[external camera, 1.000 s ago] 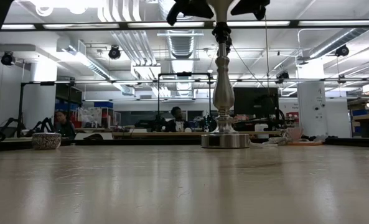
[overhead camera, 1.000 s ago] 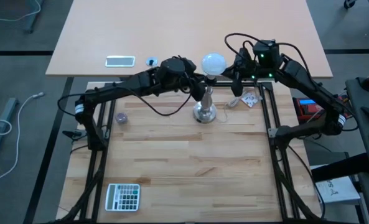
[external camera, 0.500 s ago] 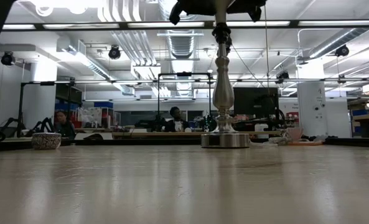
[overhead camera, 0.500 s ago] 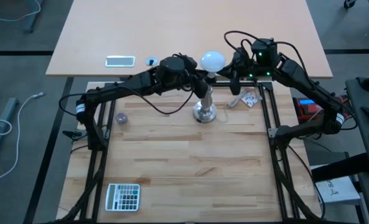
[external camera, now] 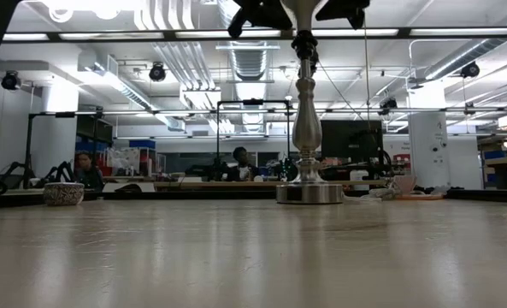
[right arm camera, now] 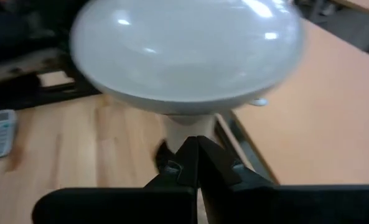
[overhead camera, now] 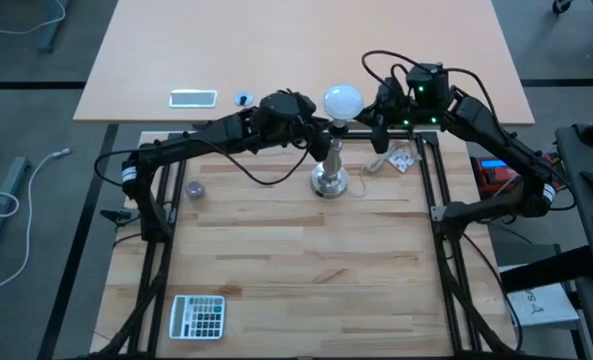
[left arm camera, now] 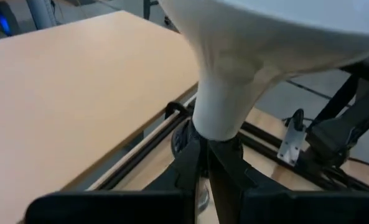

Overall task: Screw lightbulb
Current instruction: Insert the light bulb into the lamp

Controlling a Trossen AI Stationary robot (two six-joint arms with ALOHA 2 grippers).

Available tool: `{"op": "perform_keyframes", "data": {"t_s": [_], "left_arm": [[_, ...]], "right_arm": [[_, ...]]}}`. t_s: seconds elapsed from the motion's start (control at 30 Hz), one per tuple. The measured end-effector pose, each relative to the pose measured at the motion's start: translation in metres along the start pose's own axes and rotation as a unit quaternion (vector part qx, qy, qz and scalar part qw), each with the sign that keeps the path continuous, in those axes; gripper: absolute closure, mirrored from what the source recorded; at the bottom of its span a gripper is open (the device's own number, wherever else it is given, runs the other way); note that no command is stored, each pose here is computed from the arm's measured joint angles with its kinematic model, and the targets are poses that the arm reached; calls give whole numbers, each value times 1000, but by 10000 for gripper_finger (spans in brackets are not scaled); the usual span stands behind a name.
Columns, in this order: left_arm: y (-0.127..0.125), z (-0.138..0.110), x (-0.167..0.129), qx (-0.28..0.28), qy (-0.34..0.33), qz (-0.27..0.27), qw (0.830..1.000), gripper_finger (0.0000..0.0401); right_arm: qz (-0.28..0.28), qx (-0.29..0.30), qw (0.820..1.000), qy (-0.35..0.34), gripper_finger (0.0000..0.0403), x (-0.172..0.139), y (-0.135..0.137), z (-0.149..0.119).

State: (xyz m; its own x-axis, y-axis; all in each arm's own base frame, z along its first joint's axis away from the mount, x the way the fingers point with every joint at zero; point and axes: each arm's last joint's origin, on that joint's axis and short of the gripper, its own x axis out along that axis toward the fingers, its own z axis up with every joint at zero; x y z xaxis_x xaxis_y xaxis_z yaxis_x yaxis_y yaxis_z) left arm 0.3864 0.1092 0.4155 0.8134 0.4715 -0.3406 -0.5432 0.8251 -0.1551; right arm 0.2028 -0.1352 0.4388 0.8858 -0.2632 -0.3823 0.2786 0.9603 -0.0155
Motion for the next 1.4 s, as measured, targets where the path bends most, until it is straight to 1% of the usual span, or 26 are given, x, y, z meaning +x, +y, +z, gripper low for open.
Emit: {"op": "perform_keyframes", "data": {"t_s": [0.07, 0.13, 0.2, 0.27, 0.43, 0.77, 0.83, 0.9, 1.03, 1.13, 1.23, 1.3, 1.4], "left_arm": [[-2, 1, -3, -4, -1, -3, 1000, 381], [-4, 2, -3, 5, -6, -20, 1000, 381], [-6, 3, -3, 18, -14, -35, 999, 381], [-7, 5, 0, 20, -24, -39, 999, 381], [-2, 3, 6, 19, -23, -17, 999, 381], [7, 5, 8, 22, -29, 9, 999, 381], [7, 5, 8, 22, -30, 14, 999, 381], [7, 5, 7, 17, -28, 14, 999, 381], [3, 6, 0, 7, -26, 8, 1000, 381], [-2, 9, -5, 10, -35, -19, 999, 381], [-4, 9, -3, 9, -40, -35, 999, 381], [-4, 9, -1, 9, -41, -33, 999, 381], [-1, 9, 0, 8, -42, -28, 999, 381]], "right_arm": [[-13, -6, 1000, 2, 403, 0, -2, 0], [-15, -11, 1000, 2, 403, 2, -3, 0], [-13, -11, 1000, 4, 403, 7, -5, 0], [-2, -9, 1000, 10, 403, 11, -5, -2], [27, -7, 1000, 3, 403, 11, -3, -1], [61, -13, 998, 2, 403, 9, 7, 0], [54, -14, 998, 7, 403, 8, 8, -1], [35, -12, 999, 16, 403, 5, 7, -3], [-20, -22, 999, 34, 403, 0, 1, -6], [-34, -29, 999, 24, 403, 2, -3, -4], [-24, -30, 999, 16, 403, 9, -5, -3], [-3, -25, 1000, 5, 403, 12, -5, -1], [10, -17, 1000, 0, 403, 12, -3, 0]]}}
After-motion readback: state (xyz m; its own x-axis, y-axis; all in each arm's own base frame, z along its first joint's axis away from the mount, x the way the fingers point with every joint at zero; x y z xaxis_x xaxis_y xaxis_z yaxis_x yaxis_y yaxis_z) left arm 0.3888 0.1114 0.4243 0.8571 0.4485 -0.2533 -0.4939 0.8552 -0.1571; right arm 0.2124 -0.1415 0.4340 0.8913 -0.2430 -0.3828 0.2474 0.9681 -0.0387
